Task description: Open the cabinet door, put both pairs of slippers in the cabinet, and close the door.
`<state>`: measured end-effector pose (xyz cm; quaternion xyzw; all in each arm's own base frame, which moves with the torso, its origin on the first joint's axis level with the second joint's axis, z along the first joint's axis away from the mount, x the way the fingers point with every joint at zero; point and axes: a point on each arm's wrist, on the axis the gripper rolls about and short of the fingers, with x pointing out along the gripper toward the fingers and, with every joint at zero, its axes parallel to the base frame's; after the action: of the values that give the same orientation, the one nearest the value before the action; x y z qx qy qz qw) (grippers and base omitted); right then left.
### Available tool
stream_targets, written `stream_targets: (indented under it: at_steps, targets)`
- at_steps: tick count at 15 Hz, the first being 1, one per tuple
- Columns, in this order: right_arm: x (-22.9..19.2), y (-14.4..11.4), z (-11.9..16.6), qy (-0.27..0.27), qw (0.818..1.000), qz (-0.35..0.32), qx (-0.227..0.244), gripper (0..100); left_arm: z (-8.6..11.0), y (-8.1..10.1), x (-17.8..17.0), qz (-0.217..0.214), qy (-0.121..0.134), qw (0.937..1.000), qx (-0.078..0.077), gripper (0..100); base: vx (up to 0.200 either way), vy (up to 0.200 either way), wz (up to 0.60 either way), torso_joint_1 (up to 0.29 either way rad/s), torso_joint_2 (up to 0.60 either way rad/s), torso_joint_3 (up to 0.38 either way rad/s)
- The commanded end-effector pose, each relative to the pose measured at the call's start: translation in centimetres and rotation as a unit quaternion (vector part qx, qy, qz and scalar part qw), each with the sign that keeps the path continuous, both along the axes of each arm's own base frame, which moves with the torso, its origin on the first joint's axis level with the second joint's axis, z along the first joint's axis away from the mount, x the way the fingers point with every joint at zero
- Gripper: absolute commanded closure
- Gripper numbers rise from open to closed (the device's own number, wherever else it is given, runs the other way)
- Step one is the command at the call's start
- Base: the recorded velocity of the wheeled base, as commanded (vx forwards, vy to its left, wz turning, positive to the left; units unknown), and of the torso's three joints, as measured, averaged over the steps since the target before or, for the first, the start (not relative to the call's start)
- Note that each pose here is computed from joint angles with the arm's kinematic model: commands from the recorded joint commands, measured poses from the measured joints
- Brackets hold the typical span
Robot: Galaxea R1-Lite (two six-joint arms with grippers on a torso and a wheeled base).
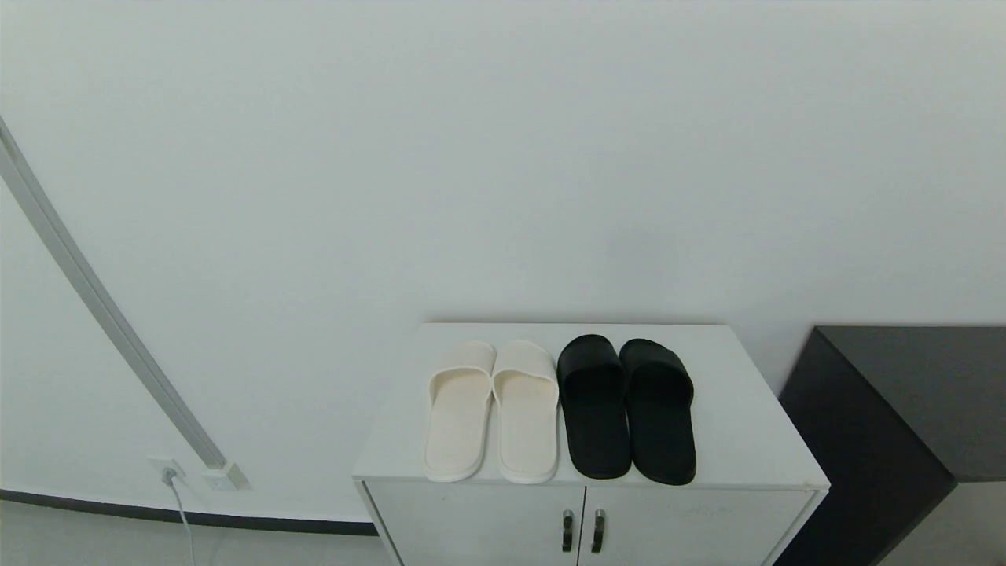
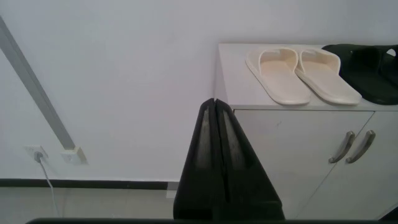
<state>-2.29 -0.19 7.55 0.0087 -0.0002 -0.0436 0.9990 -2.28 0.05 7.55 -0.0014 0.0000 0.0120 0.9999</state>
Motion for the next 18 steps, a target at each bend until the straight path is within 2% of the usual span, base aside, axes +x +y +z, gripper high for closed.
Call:
stream_targets:
  at_steps: [1, 5, 6, 7, 9, 11, 15, 18]
  targets:
    - [0.0, 0.0, 0.0, 0.001, 1.000, 0.000, 0.000, 0, 0.0, 0.0, 0.0, 0.000, 0.001, 1.0000, 0.000, 100, 0.000, 0.000, 0.00, 0.000, 0.00, 0.000]
    - [0.0, 0.0, 0.5, -0.007, 1.000, -0.001, 0.000, 0, 0.0, 0.0, 0.0, -0.001, 0.000, 1.0000, 0.000, 100, 0.000, 0.000, 0.00, 0.000, 0.00, 0.000]
    - [-0.5, 0.0, 4.5, -0.043, 0.999, 0.002, 0.024, 0, 0.0, 0.0, 0.0, -0.001, 0.000, 1.0000, 0.001, 100, 0.000, 0.000, 0.00, 0.000, 0.00, 0.000]
    - [-0.7, -0.1, 7.5, -0.056, 0.997, 0.006, 0.055, 0, 0.0, 0.0, 0.0, -0.001, 0.000, 1.0000, 0.001, 100, 0.000, 0.000, 0.00, 0.000, 0.00, 0.000]
    - [1.2, 0.1, 7.3, 0.049, 0.998, 0.025, -0.003, 0, 0.0, 0.0, 0.0, -0.001, 0.000, 1.0000, 0.001, 100, 0.000, 0.000, 0.00, 0.000, 0.00, 0.000]
    - [3.8, 0.2, 7.0, 0.122, 0.991, 0.052, 0.001, 0, 0.0, 0.0, 0.0, -0.001, 0.000, 1.0000, 0.001, 100, 0.000, 0.000, 0.00, 0.000, 0.00, 0.000]
    - [9.9, 1.4, 8.7, 0.163, 0.979, 0.125, 0.000, 0, 0.0, 0.0, 0.0, -0.001, 0.000, 1.0000, 0.001, 100, 0.000, 0.000, 0.00, 0.000, 0.00, 0.000]
    - [13.4, 4.7, 10.3, 0.182, 0.968, 0.169, 0.035, 0, 0.0, 0.0, 0.0, -0.001, 0.000, 1.0000, 0.001, 100, 0.000, 0.000, 0.00, 0.000, 0.00, 0.000]
